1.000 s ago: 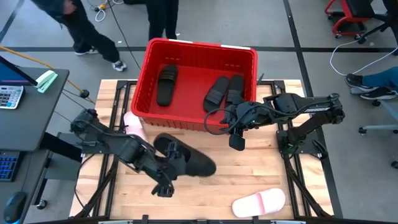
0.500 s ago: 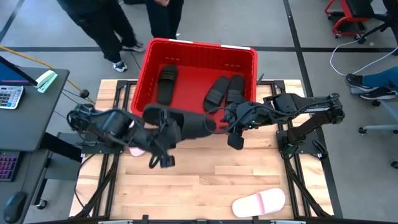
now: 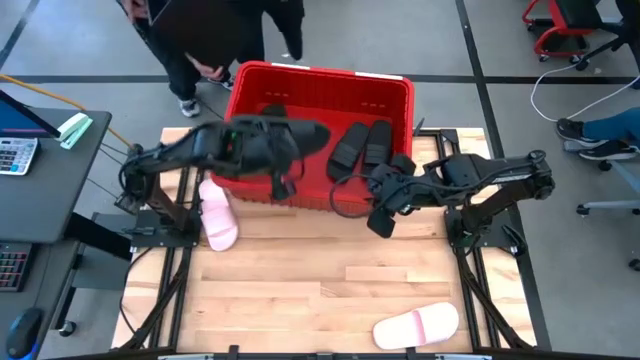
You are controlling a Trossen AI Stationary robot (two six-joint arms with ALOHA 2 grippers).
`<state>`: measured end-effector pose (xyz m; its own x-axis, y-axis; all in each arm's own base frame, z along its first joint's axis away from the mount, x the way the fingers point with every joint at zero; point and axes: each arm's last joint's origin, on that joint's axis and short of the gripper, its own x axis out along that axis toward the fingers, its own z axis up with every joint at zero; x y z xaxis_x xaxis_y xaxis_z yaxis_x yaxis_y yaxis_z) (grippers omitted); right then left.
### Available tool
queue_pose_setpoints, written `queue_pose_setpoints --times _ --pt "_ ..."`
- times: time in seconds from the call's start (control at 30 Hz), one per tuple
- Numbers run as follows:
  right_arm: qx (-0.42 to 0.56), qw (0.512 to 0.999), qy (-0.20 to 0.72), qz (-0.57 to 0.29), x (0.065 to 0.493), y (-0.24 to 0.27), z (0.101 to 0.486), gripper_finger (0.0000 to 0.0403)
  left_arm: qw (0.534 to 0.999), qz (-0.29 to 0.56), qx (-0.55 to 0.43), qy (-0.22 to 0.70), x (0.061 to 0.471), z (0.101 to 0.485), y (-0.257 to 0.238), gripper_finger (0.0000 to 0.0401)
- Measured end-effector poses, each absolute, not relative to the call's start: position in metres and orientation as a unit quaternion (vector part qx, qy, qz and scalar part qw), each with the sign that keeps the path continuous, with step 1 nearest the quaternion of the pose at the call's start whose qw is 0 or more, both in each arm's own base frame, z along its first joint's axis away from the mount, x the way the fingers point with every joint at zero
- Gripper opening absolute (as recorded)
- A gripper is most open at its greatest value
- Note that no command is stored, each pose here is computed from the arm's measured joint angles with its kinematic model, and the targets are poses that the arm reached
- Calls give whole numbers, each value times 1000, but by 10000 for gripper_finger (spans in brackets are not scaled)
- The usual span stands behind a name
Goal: Pick and place slides into bin
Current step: Put the black slide into the bin
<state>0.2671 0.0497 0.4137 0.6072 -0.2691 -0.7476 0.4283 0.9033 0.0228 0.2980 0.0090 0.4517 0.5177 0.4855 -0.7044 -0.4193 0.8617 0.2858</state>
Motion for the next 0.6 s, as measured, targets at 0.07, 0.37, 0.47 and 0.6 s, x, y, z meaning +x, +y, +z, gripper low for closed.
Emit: queue_pose_setpoints --times 0.07,0.37,0.47,0.6 --pt "94 890 396 -206 266 51 413 128 863 255 44 433 300 449 27 12" --pt "89 892 394 -202 266 54 414 128 814 165 110 546 308 410 88 12" --pt "89 892 394 -203 266 54 414 128 790 143 140 579 306 399 102 12" --pt "85 892 391 -209 266 53 414 128 786 141 151 582 302 399 117 12"
